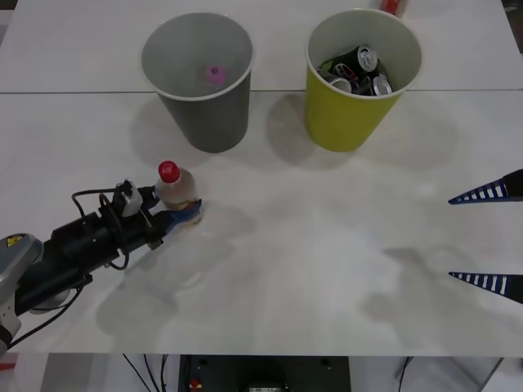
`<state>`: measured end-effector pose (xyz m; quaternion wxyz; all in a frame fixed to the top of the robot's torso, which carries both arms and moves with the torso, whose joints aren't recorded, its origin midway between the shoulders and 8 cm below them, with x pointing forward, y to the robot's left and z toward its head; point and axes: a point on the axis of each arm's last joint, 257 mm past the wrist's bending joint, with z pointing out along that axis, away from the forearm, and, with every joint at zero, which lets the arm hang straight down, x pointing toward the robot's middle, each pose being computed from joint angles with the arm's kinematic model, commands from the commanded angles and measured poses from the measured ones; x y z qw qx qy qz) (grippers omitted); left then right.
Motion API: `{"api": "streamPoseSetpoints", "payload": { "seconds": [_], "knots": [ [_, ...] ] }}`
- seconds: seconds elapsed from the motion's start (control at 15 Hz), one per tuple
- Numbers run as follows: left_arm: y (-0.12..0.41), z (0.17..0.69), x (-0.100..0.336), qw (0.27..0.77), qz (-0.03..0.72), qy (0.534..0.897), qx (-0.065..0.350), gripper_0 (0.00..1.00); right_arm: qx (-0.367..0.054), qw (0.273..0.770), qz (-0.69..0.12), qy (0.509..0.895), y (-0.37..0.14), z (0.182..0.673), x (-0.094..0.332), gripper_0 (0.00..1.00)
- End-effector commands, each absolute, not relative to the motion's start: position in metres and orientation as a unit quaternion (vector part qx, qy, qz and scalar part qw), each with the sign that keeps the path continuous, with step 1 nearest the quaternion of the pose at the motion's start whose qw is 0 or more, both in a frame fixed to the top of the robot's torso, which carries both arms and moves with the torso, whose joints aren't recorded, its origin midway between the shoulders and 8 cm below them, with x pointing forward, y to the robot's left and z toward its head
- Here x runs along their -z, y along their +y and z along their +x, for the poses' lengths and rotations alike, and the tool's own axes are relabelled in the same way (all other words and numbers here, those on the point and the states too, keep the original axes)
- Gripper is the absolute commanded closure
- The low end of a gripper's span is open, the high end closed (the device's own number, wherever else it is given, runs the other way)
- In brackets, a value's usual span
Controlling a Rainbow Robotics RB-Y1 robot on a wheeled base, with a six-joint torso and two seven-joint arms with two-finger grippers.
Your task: Put the can into the green bin and the plastic bottle into the gray bin
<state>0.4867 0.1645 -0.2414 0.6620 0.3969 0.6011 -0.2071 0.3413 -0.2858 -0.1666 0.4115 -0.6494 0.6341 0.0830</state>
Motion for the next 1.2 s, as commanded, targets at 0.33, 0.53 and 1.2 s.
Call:
{"api": "streamPoseSetpoints", "payload": {
  "seconds": [0.33, 0.53, 1.2],
  "knots": [
    [0.181, 0.480, 0.228, 0.628, 0.418, 0.618, 0.222, 1.00, -0.083, 0.411, -0.649, 0.634, -0.286, 0.341, 0.167, 0.00],
    [0.206, 0.471, 0.216, 0.572, 0.430, 0.657, 0.234, 1.00, -0.083, 0.411, -0.649, 0.634, -0.286, 0.341, 0.167, 0.00],
    [0.287, 0.404, 0.126, 0.325, 0.400, 0.813, 0.270, 1.00, -0.083, 0.411, -0.649, 0.634, -0.286, 0.341, 0.167, 0.00]
  ]
}}
